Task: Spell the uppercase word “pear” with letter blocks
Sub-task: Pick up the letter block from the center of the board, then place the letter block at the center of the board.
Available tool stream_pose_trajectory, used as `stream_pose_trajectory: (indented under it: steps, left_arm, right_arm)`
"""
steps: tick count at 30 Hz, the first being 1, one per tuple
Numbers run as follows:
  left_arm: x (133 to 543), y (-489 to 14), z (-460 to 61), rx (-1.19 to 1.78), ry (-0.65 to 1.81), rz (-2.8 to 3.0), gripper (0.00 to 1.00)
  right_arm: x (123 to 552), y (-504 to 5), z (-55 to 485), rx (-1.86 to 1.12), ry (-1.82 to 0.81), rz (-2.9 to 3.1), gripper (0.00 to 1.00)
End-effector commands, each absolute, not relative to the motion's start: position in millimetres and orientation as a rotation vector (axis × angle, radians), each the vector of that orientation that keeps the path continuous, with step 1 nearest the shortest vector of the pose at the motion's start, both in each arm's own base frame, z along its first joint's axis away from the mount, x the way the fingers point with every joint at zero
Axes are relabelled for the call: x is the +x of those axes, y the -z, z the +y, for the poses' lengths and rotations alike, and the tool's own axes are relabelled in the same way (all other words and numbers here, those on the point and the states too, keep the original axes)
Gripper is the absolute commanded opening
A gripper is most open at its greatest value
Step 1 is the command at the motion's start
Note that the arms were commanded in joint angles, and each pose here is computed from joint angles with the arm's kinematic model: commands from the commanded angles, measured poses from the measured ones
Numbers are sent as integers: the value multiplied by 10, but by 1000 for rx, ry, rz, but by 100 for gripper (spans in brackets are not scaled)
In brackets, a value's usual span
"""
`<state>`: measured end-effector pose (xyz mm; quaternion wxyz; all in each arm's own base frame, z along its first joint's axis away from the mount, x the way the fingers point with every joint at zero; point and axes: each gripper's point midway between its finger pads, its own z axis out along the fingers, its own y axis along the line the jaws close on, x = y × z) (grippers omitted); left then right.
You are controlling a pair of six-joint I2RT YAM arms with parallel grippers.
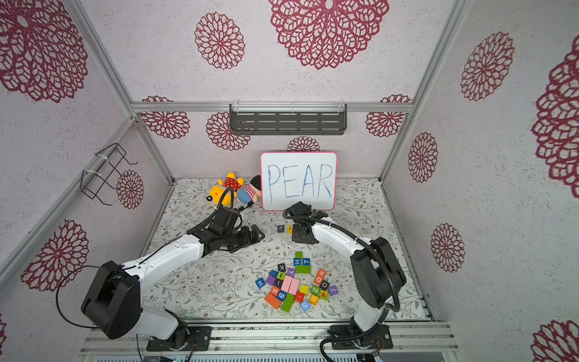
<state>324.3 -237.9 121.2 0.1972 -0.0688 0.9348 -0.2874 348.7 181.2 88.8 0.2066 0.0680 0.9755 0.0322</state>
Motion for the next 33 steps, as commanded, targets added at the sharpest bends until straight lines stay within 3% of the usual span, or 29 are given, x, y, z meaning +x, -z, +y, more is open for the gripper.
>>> stream_pose_trajectory:
  steps: [1,19,22,29,33]
  left_arm:
    - [3353,-1283,-2496,-126,840,2594,98]
    - [3386,-1157,-2623,-105,895,2599,98]
    - [3380,-1152,-2622,-102,898,2598,98]
    - [3378,-1136,-2622,-102,903,2601,98]
    - [3384,-1135,-2626,-100,906,2601,98]
  right_arm:
    - [3652,-776,1649,440,-103,2683,24]
    - [4073,-380,1520,777,-51,2610,24]
    - [4091,-334,1530,785,-57,2619,30]
    - [4004,-352,1592,781,-133,2644,53]
    - [3962,-419,1631,784,-178,2636,59]
